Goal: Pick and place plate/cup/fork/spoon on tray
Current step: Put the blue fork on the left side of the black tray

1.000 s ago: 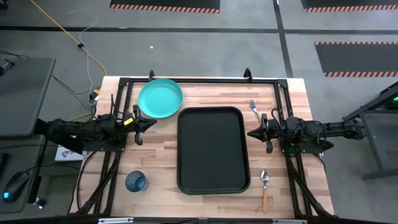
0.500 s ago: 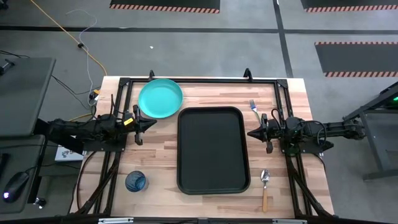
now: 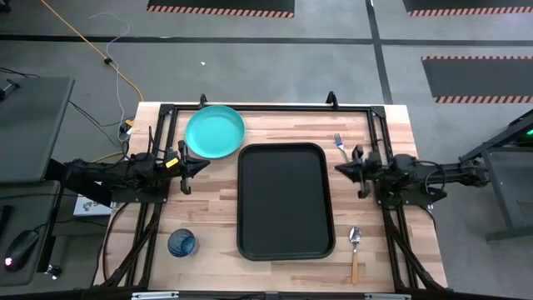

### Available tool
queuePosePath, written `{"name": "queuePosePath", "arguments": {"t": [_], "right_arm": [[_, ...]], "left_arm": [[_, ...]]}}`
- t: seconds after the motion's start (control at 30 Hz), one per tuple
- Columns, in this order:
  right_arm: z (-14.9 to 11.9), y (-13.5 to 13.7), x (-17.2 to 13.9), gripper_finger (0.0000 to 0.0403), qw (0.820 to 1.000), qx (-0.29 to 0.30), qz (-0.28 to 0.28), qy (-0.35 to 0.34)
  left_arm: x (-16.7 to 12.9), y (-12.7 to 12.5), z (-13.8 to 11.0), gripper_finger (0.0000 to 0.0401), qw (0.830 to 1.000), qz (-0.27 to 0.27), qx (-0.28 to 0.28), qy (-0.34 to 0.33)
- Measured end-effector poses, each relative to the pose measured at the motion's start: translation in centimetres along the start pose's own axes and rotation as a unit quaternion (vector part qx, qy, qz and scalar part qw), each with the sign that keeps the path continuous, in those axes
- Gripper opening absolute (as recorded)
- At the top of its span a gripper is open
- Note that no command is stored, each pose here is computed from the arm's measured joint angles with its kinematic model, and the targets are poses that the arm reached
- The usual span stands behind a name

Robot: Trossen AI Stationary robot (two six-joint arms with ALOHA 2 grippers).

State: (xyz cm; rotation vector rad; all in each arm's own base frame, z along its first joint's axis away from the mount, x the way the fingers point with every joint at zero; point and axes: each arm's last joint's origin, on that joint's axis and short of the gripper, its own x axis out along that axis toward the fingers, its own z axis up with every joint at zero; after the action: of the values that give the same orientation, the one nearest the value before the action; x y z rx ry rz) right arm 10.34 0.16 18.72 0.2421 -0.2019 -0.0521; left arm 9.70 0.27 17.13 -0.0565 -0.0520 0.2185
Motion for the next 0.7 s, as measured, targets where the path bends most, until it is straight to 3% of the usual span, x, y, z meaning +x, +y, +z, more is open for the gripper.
{"name": "queuePosePath", "arguments": {"t": [0.1,0.17,0.3,0.47,0.7], "right_arm": [[1.4,0.0,-0.1,0.0005,0.996,-0.011,-0.032,-0.080],[1.8,0.0,0.0,0.0017,0.995,-0.027,-0.057,-0.083],[2.7,-0.1,0.7,0.0070,0.988,-0.049,-0.140,-0.032],[3.6,-0.4,1.6,0.0151,0.964,-0.057,-0.258,0.041],[3.5,-1.5,2.6,0.0209,0.927,-0.040,-0.341,0.151]], "left_arm": [[0.0,0.0,0.0,0.0000,1.000,0.000,0.000,0.000],[0.0,0.0,0.0,0.0000,1.000,0.000,0.000,0.000],[0.0,0.0,0.0,0.0000,1.000,0.000,0.000,0.000],[0.0,0.0,0.0,0.0000,1.000,0.000,0.000,0.000],[0.0,0.0,0.0,0.0000,1.000,0.000,0.000,0.000]]}}
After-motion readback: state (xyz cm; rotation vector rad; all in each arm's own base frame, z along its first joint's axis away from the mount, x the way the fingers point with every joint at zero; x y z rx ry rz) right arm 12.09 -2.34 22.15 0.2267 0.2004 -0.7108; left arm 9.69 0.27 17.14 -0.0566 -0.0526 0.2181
